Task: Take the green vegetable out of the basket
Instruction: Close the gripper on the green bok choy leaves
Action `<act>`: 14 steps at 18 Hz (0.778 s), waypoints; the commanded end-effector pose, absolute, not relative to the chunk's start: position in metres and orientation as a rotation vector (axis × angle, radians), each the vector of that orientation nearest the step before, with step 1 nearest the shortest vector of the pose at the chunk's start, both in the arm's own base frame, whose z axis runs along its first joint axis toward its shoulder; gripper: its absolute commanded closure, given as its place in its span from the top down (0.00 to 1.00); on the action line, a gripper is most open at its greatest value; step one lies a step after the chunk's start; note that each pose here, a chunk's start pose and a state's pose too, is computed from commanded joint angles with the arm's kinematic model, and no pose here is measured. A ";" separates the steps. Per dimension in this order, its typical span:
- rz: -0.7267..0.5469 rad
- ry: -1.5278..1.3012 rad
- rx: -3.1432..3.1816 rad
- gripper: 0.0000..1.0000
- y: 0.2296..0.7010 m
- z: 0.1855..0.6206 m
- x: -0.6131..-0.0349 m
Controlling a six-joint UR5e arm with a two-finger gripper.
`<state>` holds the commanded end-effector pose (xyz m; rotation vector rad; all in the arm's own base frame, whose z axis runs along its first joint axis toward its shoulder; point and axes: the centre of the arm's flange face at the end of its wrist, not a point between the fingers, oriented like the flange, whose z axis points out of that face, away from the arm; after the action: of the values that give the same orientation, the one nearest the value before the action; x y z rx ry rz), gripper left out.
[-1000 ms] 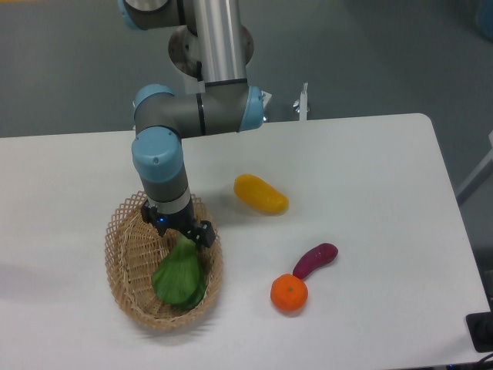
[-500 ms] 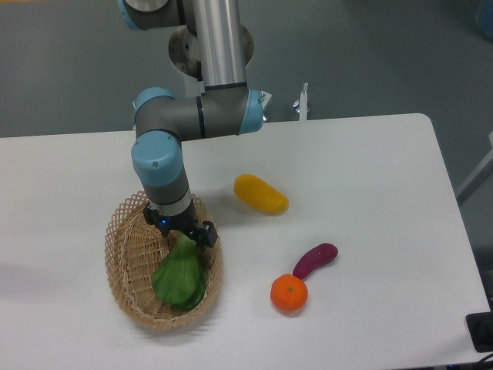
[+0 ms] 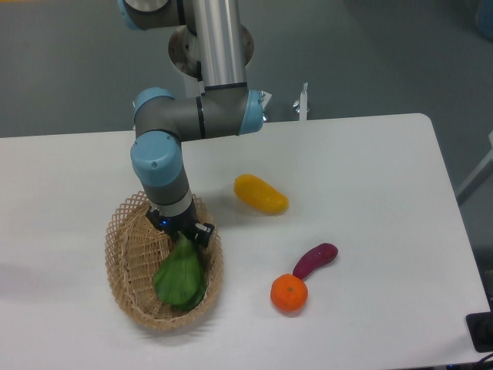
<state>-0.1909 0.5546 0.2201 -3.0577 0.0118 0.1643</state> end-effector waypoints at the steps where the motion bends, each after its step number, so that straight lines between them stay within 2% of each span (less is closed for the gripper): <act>1: 0.166 0.012 -3.056 0.48 0.555 0.221 -0.191; 4: 0.168 0.021 -3.052 0.45 0.555 0.223 -0.192; 14: 0.200 0.050 -3.007 0.44 0.553 0.250 -0.195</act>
<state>-0.1953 0.5532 0.2495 -3.0072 0.0496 0.2003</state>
